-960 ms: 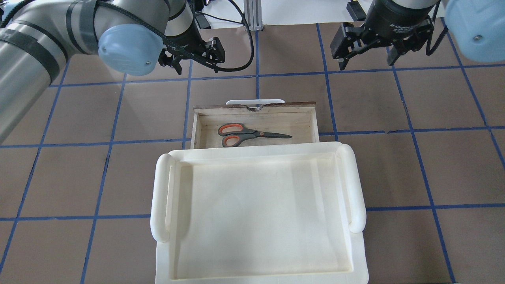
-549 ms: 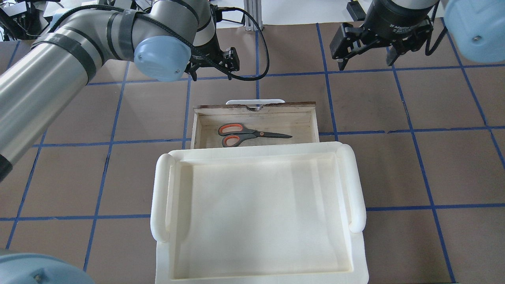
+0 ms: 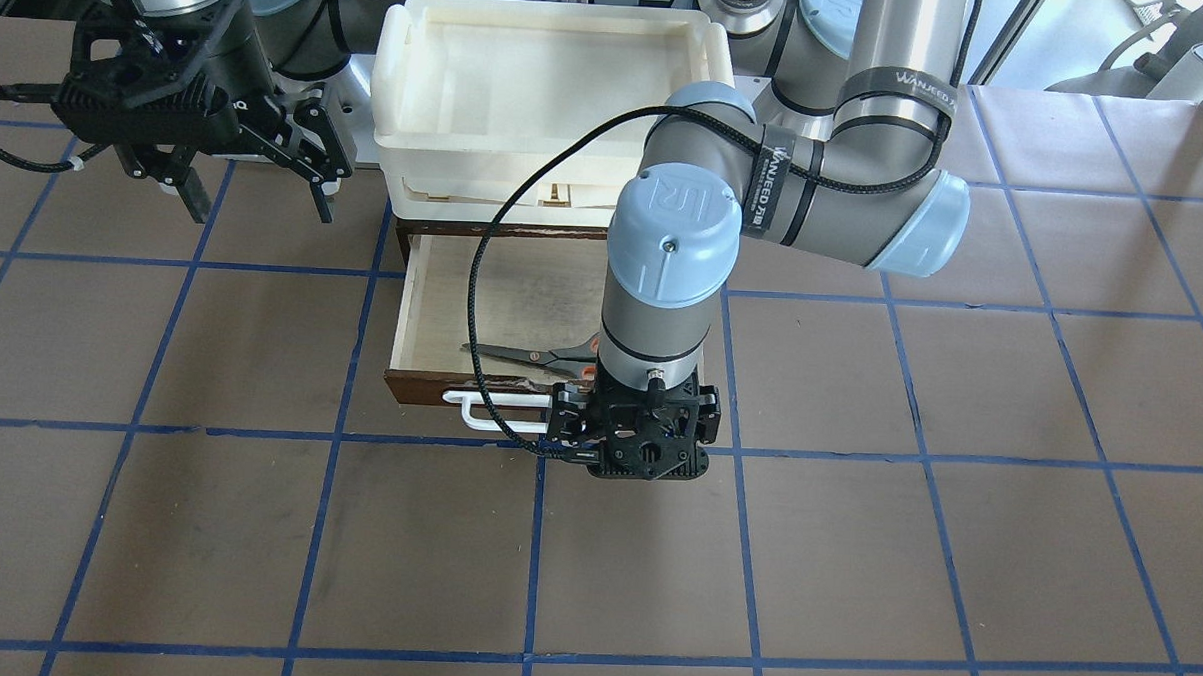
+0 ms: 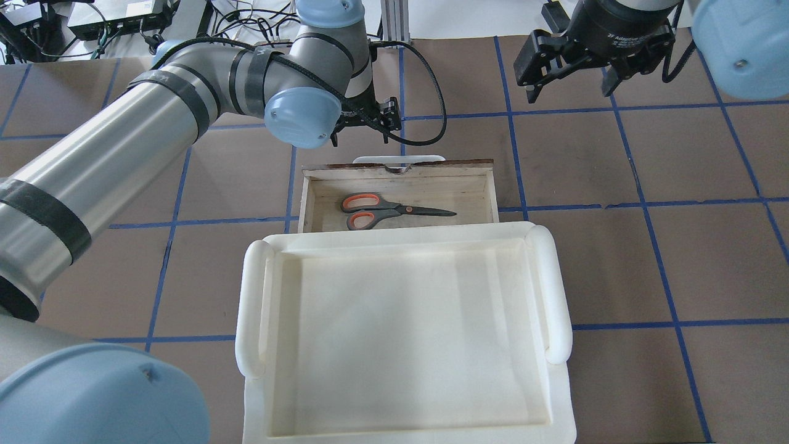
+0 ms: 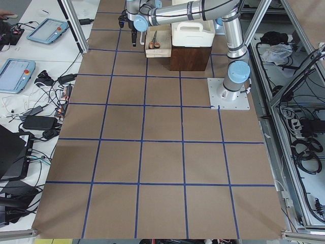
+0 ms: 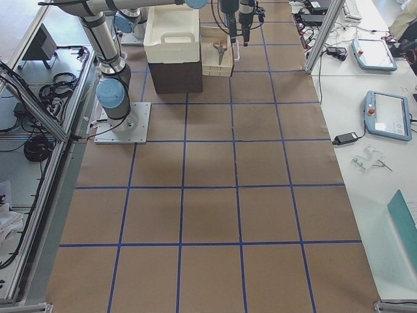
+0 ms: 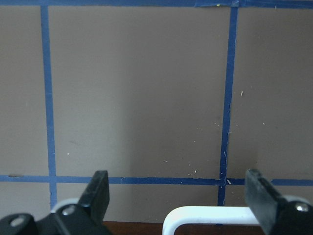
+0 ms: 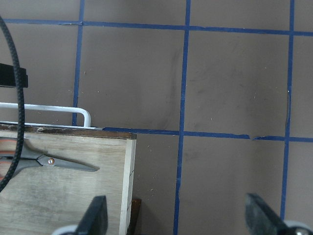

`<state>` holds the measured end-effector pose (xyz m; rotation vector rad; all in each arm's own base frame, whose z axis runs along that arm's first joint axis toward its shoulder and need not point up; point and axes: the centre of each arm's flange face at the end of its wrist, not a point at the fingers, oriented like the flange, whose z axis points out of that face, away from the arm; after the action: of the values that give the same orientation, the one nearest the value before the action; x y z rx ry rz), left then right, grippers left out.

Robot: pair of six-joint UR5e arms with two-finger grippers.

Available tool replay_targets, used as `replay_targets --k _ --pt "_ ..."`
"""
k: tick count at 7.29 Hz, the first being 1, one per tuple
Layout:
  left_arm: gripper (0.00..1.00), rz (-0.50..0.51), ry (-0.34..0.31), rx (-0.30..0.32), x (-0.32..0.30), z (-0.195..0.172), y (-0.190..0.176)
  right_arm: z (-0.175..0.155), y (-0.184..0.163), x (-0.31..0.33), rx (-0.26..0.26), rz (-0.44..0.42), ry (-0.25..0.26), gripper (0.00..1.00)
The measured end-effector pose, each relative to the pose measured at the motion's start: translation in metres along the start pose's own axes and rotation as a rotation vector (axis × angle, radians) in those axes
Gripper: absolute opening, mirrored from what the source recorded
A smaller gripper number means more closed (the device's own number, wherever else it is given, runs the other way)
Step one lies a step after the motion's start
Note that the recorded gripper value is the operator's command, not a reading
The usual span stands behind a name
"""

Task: Put scissors in drawer and close it
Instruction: 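Move the left gripper over the drawer's white handle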

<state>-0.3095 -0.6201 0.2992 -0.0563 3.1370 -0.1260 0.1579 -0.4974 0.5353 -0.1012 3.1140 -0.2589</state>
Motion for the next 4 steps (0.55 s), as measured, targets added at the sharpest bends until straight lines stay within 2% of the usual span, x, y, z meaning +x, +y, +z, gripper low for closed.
replay_targets --k 4 --pt "1.0 -0.082 -0.008 -0.031 0.004 0.023 -0.001 0.0 0.0 0.0 0.0 0.0 -0.001 1.0"
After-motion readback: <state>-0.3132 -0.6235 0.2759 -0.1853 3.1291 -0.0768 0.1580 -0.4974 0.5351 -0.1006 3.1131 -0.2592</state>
